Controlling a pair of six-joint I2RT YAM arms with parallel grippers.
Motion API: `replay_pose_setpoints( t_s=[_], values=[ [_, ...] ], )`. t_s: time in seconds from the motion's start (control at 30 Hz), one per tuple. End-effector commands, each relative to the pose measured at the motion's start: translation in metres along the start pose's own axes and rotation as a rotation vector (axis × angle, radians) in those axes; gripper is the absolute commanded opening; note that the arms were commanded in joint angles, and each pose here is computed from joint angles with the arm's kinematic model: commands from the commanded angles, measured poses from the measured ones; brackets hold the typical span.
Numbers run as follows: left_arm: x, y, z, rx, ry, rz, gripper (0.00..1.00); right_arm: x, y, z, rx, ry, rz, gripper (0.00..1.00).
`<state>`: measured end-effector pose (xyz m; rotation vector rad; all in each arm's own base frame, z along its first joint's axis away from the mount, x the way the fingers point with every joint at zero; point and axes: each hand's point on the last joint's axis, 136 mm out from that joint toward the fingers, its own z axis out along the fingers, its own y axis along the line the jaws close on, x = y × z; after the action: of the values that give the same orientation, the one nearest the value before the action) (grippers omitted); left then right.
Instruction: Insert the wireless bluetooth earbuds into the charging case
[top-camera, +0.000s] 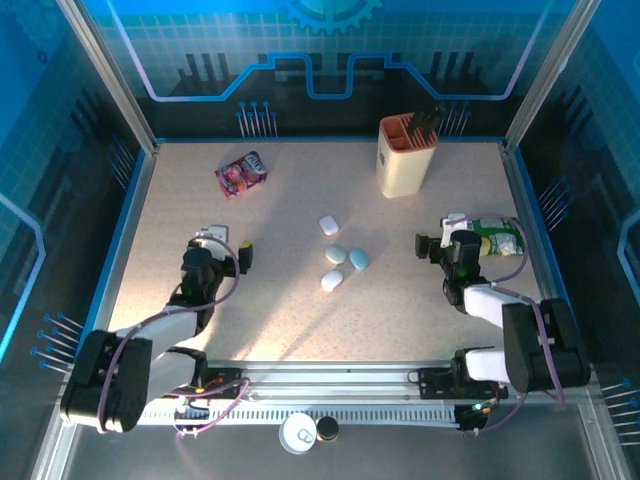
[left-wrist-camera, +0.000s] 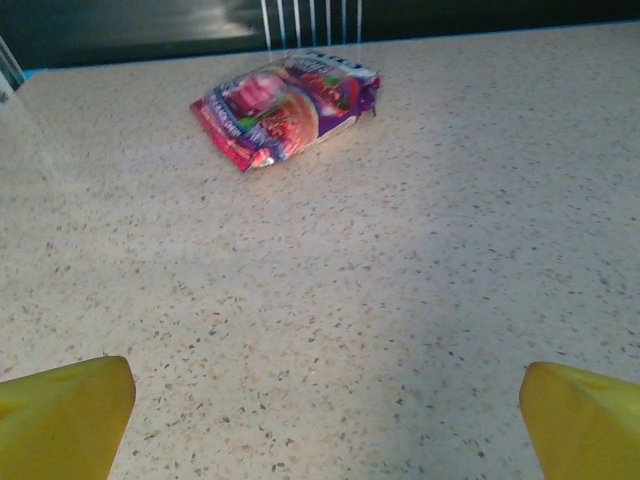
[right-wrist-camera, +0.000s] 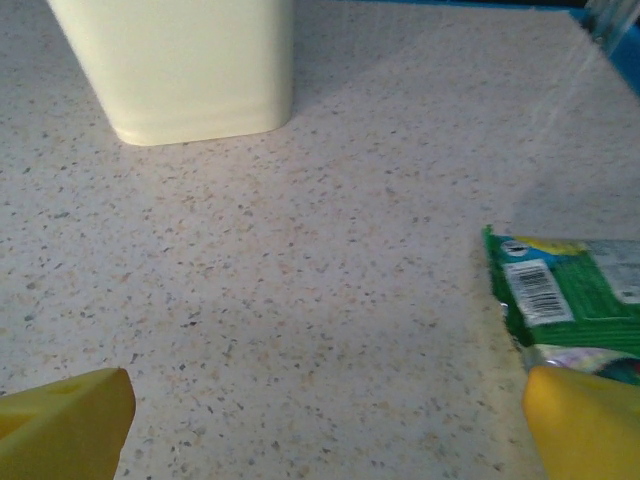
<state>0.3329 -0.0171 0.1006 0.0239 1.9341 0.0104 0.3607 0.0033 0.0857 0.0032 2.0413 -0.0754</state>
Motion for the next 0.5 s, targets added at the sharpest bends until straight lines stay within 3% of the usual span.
replay_pose_setpoints(
  t_s=[0.0,0.13,0.3,0.47],
  values=[
    [-0.036,0.003,0.013,0.038,-0.103,-0.079,0.99,-0.045,0.017,0.008,-0.109,-0.149,-0.028,1.00],
    [-0.039,0.004,0.035,0.057,-0.092,-0.087,0.99,-0.029,0.022,0.023,-0.125,-0.185,-0.040,1.00],
    [-0.019,0.008,0.064,0.053,-0.031,-0.102,0.99,-0.028,0.024,0.027,-0.133,-0.134,-0.052,1.00],
    [-0.018,0.013,0.063,0.041,-0.028,-0.125,0.99,-0.030,0.025,0.028,-0.131,-0.138,-0.060,1.00]
  ],
)
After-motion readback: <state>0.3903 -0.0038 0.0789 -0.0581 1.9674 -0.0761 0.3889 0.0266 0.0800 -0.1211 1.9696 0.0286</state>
